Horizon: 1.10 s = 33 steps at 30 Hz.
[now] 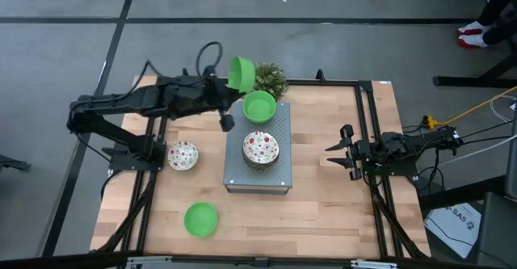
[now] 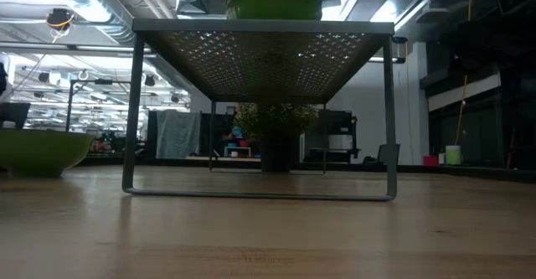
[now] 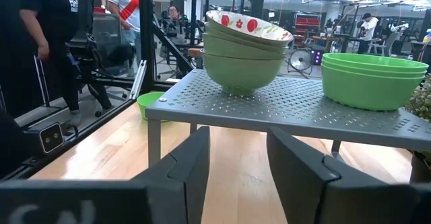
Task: Pick & Place Mini bowls
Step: Stack the green bowl on the green bowl on the shelf
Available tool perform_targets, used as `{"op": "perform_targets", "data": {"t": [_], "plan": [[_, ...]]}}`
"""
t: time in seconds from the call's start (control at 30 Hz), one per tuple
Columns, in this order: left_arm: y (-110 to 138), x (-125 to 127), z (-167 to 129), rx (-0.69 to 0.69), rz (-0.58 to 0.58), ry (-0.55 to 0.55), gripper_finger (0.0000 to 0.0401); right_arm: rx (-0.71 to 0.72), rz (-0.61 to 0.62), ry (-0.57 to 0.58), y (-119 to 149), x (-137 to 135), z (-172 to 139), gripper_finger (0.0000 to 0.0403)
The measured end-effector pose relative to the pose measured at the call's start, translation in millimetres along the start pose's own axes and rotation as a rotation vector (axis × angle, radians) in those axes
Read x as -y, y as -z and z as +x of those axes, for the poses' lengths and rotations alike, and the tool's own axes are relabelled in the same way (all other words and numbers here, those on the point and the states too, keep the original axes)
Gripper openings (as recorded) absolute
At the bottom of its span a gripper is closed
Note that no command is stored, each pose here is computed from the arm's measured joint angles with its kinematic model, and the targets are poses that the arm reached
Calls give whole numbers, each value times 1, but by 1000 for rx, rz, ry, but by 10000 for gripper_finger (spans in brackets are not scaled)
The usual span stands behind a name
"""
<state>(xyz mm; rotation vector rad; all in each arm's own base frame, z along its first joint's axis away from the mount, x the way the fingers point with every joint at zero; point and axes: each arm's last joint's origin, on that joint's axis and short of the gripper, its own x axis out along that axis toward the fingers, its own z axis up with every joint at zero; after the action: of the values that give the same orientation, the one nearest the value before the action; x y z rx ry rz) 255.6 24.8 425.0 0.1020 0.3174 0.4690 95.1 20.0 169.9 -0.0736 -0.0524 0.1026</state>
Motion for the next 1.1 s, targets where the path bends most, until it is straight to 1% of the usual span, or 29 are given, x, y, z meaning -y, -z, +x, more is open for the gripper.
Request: {"op": "perform_targets", "data": {"t": [0.13,0.33,0.47,0.53,0.63,0.7,0.8,1.0,1.1], "plan": [[-5,-7,19,-91,-3,24,3,0,0,0,0,0,0,147],[-15,-23,46,-281,-30,141,3,0,0,0,0,0,0,147],[-21,-31,60,-372,-65,230,3,0,0,0,0,0,0,147],[-23,-33,68,-408,-62,250,3,0,0,0,0,0,0,147],[-24,-31,77,-452,-19,284,3,0,0,0,0,0,0,147],[-24,-28,84,-482,-11,306,3,0,0,0,0,0,0,147],[-16,-22,94,-556,-1,321,3,0,0,0,0,0,0,147],[1,-8,110,-679,20,291,3,0,0,0,0,0,0,147],[4,-1,112,-701,70,261,3,0,0,0,0,0,0,147]]}}
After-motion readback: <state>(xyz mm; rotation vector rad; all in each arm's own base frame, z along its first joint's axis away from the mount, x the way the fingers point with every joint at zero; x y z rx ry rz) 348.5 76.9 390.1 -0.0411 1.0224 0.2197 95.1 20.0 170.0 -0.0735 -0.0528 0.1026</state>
